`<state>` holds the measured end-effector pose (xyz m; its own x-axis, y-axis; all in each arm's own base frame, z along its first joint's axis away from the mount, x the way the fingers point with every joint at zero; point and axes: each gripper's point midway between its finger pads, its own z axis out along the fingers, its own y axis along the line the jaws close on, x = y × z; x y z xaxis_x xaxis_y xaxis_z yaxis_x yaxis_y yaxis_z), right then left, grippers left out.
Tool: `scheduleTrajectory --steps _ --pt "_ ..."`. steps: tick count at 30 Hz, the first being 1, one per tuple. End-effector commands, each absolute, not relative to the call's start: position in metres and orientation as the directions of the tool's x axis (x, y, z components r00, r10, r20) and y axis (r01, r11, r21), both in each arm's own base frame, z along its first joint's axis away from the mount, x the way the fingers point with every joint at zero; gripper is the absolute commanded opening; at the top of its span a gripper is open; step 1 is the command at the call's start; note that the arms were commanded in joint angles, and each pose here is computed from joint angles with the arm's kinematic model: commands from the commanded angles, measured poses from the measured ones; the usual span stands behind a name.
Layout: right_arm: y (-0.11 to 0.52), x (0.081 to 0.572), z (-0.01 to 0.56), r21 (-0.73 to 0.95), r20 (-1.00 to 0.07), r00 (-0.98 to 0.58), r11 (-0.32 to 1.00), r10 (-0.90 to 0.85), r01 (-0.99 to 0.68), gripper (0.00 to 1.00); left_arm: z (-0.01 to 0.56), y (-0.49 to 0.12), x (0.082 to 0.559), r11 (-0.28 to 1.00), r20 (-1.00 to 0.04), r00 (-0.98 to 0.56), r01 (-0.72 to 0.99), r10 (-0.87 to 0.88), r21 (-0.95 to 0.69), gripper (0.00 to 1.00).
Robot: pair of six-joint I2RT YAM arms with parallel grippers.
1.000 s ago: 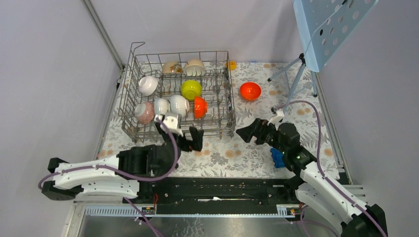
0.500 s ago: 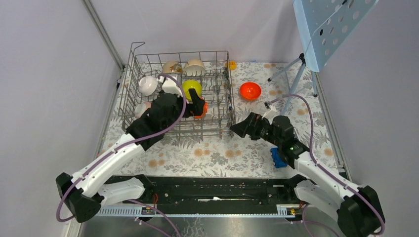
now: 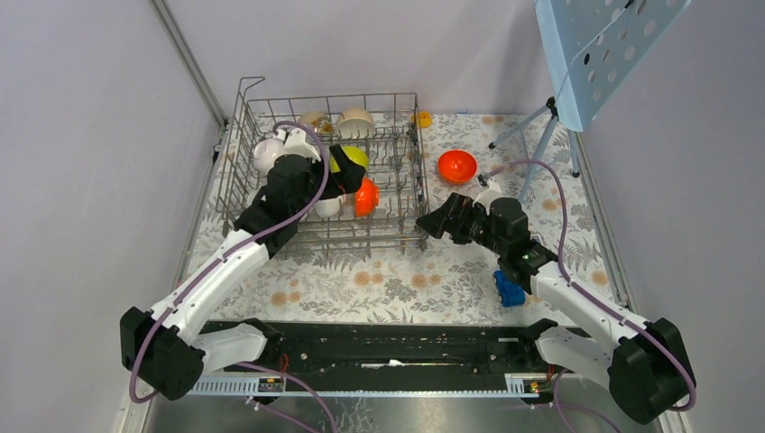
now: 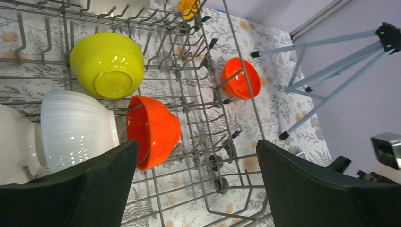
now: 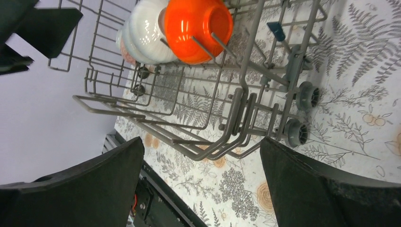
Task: Unload the bowls from the dish rack
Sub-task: Pick up the bowl from the dish rack.
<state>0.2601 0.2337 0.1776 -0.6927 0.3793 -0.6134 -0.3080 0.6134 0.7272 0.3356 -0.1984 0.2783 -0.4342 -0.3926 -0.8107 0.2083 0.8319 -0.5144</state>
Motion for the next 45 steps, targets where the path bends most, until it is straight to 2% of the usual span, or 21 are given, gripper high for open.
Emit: scheduleTrajectory --steps 1,4,7,15,19,27,35,45 --pt "0.225 0.281 0.205 0.712 -0.674 -0.566 0.621 0.475 -0.327 0.99 0.283 -0.194 0.350 0.835 -0.848 -0.347 0.244 -0.400 -0.494 0.99" --pt "0.225 0.284 0.207 0.713 -0.678 -0.551 0.619 0.486 -0.330 0.96 0.273 -0.194 0.362 0.837 -0.843 -0.359 0.230 -0.402 -0.497 0.99" --pt "0.227 0.290 0.206 0.697 -0.688 -0.559 0.636 0.463 -0.332 0.95 0.255 -0.194 0.376 0.836 -0.807 -0.433 0.187 -0.402 -0.516 0.99" --pt "0.231 0.307 0.183 0.685 -0.668 -0.597 0.681 0.445 -0.259 0.83 0.220 -0.215 0.389 0.795 -0.735 -0.569 0.217 -0.369 -0.567 0.98" --pt "0.236 0.308 0.181 0.706 -0.650 -0.609 0.659 0.455 -0.261 0.79 0.215 -0.219 0.394 0.775 -0.717 -0.592 0.231 -0.368 -0.589 0.93" --pt "0.242 0.309 0.174 0.719 -0.629 -0.633 0.648 0.451 -0.252 0.74 0.199 -0.225 0.400 0.743 -0.685 -0.626 0.241 -0.372 -0.624 0.77" --pt "0.246 0.308 0.170 0.727 -0.616 -0.653 0.638 0.441 -0.255 0.73 0.178 -0.230 0.399 0.731 -0.650 -0.670 0.232 -0.359 -0.642 0.73" --pt "0.248 0.306 0.164 0.731 -0.606 -0.669 0.633 0.431 -0.254 0.70 0.170 -0.237 0.397 0.694 -0.621 -0.700 0.249 -0.353 -0.676 0.60"
